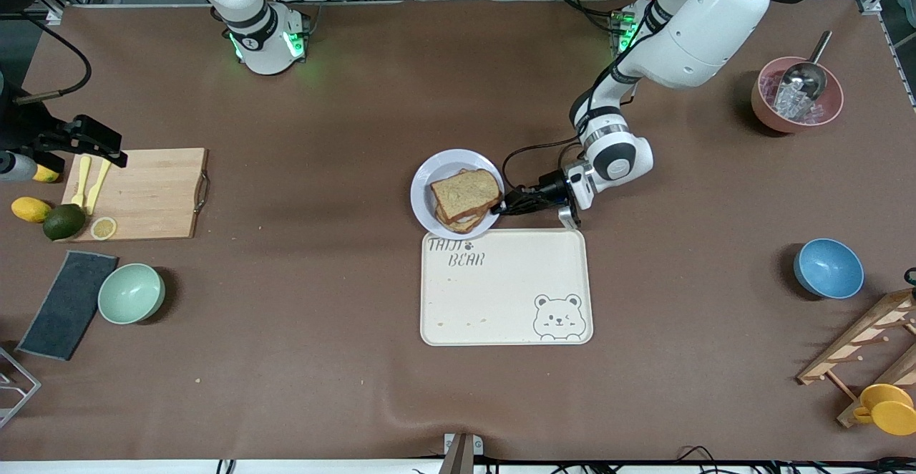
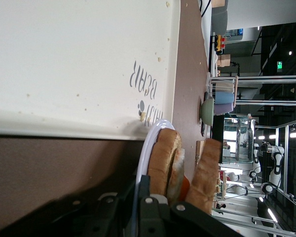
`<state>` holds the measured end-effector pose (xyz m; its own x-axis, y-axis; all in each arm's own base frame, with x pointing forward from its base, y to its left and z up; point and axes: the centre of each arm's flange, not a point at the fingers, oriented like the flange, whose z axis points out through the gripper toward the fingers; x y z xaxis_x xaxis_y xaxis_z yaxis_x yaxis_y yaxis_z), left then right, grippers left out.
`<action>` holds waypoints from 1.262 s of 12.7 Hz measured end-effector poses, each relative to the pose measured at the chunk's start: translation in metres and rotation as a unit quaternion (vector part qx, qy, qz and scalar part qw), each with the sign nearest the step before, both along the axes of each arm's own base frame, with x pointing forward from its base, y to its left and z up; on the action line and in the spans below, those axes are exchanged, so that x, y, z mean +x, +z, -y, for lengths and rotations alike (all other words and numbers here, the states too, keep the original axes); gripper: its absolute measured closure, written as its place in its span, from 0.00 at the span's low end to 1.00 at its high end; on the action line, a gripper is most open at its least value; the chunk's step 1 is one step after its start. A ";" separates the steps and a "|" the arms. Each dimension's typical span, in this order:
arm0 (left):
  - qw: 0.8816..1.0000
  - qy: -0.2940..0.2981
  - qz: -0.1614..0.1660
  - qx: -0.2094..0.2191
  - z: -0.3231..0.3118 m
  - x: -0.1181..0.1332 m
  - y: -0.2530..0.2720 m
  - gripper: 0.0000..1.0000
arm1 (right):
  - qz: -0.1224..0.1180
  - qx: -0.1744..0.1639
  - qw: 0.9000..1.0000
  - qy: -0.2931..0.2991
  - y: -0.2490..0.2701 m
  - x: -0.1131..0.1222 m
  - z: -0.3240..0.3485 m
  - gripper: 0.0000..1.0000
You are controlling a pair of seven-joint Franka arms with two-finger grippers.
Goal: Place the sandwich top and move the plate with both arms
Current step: 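Drag the plate with the left gripper toward the bear tray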
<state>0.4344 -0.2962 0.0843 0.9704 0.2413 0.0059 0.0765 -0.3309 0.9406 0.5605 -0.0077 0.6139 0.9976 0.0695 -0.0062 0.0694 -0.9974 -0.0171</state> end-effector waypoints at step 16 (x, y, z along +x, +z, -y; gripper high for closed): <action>1.000 -0.015 0.017 -0.017 0.027 0.005 0.012 0.95 | -0.014 0.000 1.000 -0.004 -0.003 -0.003 0.002 0.00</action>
<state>0.4398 -0.3232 0.0959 0.9766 0.2127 0.0317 0.0345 -0.3004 0.9532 0.5575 -0.0099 0.6114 0.9975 0.0625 -0.0336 0.0618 -0.9979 -0.0190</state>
